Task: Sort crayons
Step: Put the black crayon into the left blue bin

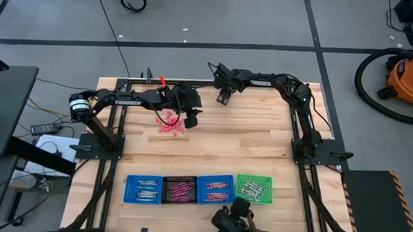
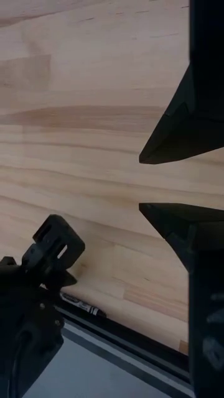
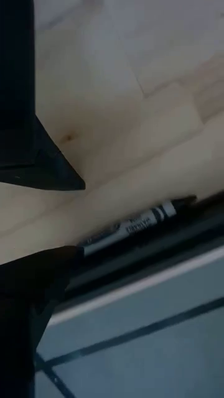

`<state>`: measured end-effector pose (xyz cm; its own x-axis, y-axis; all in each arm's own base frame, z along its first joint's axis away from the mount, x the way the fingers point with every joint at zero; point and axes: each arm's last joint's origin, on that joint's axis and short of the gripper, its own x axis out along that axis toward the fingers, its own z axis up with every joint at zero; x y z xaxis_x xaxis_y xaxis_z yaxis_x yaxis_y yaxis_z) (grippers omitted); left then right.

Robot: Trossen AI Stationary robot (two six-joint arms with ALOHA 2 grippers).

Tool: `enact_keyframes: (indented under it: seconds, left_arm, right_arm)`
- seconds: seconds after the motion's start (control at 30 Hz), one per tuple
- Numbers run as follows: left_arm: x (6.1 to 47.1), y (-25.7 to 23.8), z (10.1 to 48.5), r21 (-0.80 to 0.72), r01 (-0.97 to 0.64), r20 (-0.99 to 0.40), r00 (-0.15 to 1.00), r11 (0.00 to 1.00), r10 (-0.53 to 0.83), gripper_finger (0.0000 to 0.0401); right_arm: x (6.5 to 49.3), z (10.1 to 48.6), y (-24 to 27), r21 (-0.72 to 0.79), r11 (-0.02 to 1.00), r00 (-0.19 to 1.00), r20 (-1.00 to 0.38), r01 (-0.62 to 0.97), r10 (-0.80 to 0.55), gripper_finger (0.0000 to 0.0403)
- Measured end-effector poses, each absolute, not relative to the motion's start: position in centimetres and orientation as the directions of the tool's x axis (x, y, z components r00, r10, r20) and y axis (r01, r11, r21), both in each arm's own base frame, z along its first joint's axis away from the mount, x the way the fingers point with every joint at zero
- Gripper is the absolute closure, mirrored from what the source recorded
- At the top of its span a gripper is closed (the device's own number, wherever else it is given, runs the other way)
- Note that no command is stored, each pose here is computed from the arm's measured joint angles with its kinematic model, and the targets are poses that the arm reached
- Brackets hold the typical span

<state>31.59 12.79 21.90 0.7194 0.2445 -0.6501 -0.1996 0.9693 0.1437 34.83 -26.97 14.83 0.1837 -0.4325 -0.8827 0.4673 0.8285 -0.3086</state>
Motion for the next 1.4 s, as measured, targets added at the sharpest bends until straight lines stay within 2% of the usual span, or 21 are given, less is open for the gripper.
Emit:
enact_keyframes:
  seconds: [0.23,0.57,0.77,0.8,0.93,1.0,1.07,1.17,1.4]
  left_arm:
    - [31.6,12.8,21.9,0.144,-0.2,-0.651,0.719,0.969,0.244,0.028]
    - [31.6,12.8,21.9,0.144,-0.2,-0.651,0.719,0.969,0.245,0.028]
    - [31.6,12.8,21.9,0.144,-0.2,-0.651,0.719,0.969,0.244,0.028]
    - [31.6,12.8,21.9,0.144,-0.2,-0.651,0.719,0.969,0.245,0.028]
    - [31.5,12.8,21.8,0.141,-0.2,-0.656,0.715,0.97,0.243,0.028]
    - [31.5,12.7,21.8,0.135,-0.203,-0.662,0.71,0.97,0.241,0.028]
    - [31.5,12.7,21.8,0.135,-0.204,-0.662,0.71,0.97,0.241,0.028]
    - [31.5,12.8,21.8,0.136,-0.204,-0.661,0.71,0.969,0.243,0.028]
    - [31.5,12.7,21.7,0.136,-0.204,-0.667,0.705,0.969,0.242,0.028]
  right_arm:
    - [34.9,15.0,-27.6,-0.34,0.817,0.203,-0.858,0.465,-0.473,0.0239]
    - [33.9,14.2,-29.1,-0.214,0.832,0.258,-0.886,0.512,-0.386,0.0262]
    - [33.8,14.2,-29.1,-0.197,0.828,0.253,-0.893,0.526,-0.373,0.0278]
    - [33.7,14.2,-29.0,-0.174,0.835,0.26,-0.9,0.522,-0.35,0.0279]
    - [33.3,14.5,-28.2,0.033,0.873,0.281,-0.952,0.486,-0.121,0.0281]
    - [33.5,14.8,-26.9,0.07,0.88,0.247,-0.968,0.469,-0.054,0.0281]
    - [34.1,15.0,-25.4,0.047,0.897,0.205,-0.977,0.44,-0.05,0.0281]
    - [35.0,15.1,-24.2,-0.044,0.918,0.166,-0.979,0.393,-0.118,0.0281]
    - [35.7,15.2,-23.9,-0.109,0.93,0.18,-0.967,0.352,-0.181,0.0281]
